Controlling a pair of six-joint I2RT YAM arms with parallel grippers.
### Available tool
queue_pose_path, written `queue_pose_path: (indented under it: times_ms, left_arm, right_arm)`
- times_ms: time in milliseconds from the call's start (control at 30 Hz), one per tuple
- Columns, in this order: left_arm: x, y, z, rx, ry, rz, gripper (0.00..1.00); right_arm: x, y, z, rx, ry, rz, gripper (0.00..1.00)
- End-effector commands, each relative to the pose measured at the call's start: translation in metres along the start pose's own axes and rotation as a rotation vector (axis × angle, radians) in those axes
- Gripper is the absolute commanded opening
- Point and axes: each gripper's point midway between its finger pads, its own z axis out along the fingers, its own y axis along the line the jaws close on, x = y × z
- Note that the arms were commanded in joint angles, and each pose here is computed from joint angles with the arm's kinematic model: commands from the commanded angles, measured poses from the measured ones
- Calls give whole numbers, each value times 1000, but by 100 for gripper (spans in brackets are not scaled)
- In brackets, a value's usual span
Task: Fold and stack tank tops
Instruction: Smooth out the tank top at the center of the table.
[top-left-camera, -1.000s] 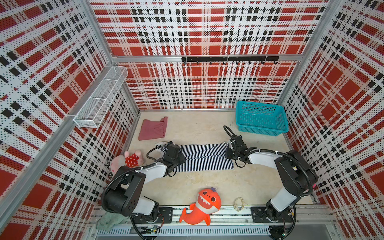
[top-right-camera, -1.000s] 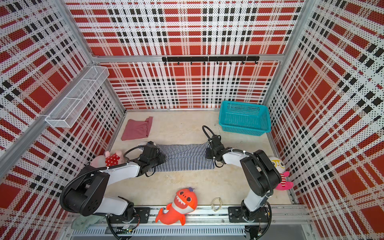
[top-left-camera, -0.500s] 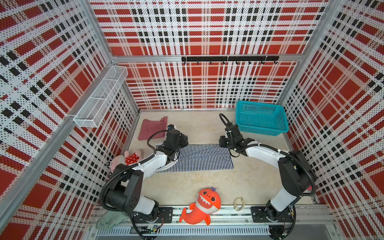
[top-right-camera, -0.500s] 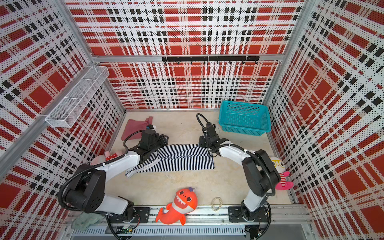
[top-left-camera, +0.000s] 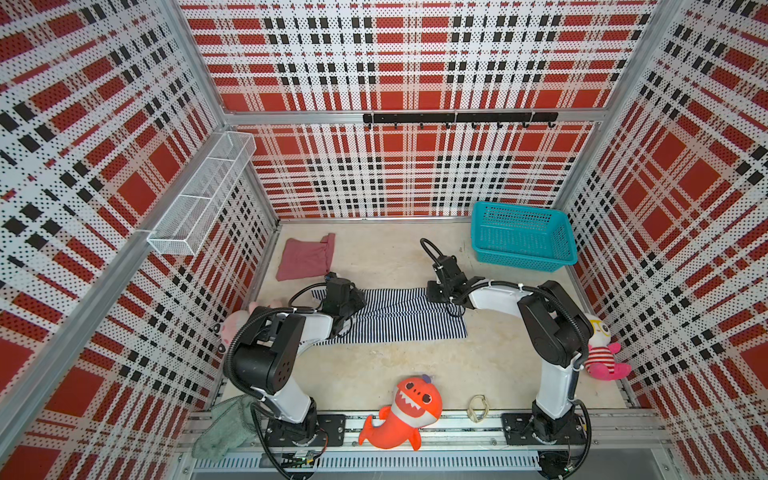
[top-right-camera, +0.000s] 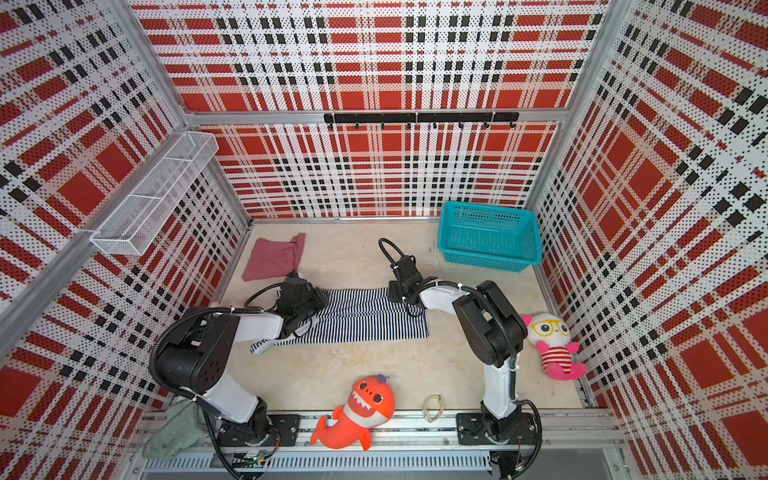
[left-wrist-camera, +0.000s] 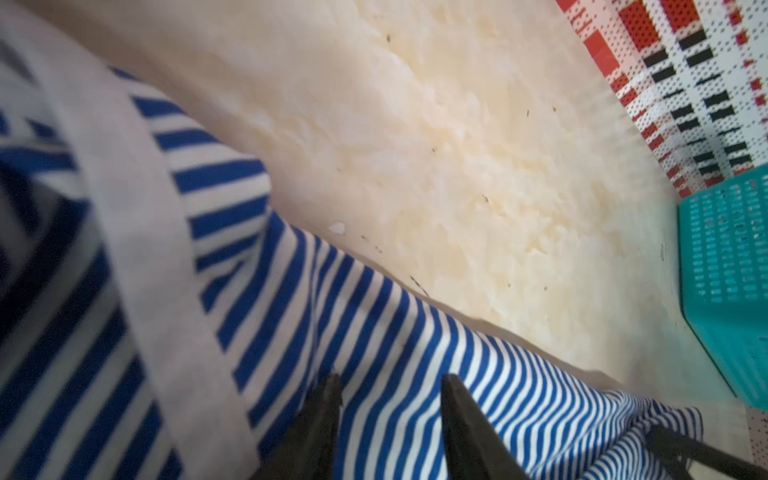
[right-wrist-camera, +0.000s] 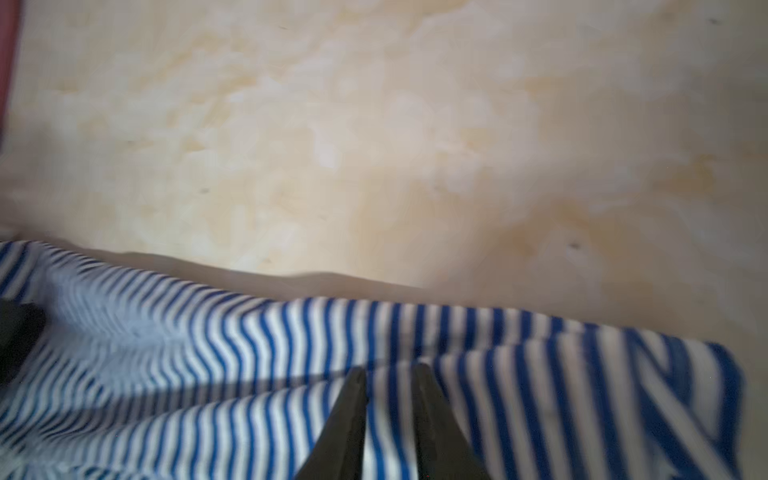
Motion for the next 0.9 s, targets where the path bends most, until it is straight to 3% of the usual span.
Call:
queue_pose_path:
  times_ms: [0,133,233,467,700,867]
  left_arm:
    - [2,25,1,-52,-10,-39,45]
    - [6,33,4,-58,0,-52,45]
    - [9,33,6,-53,9,-53,45]
    - [5,24,1,-30,-8,-50,45]
    - [9,25,3,-30,4,-48,45]
    - [9,33,1,-47,2,-57,45]
  right_arm:
    - [16,-63,-13,176,20,58,25]
    - [31,-109,-25,251,33,115,25]
    - [20,-114,-40,254,-3,111,25]
    - [-31,-36,-73,80,-133,15,26]
    - [-32,45,-19,-98,-89,-65,26]
    - [-24,48,12,-96,-42,-44,25]
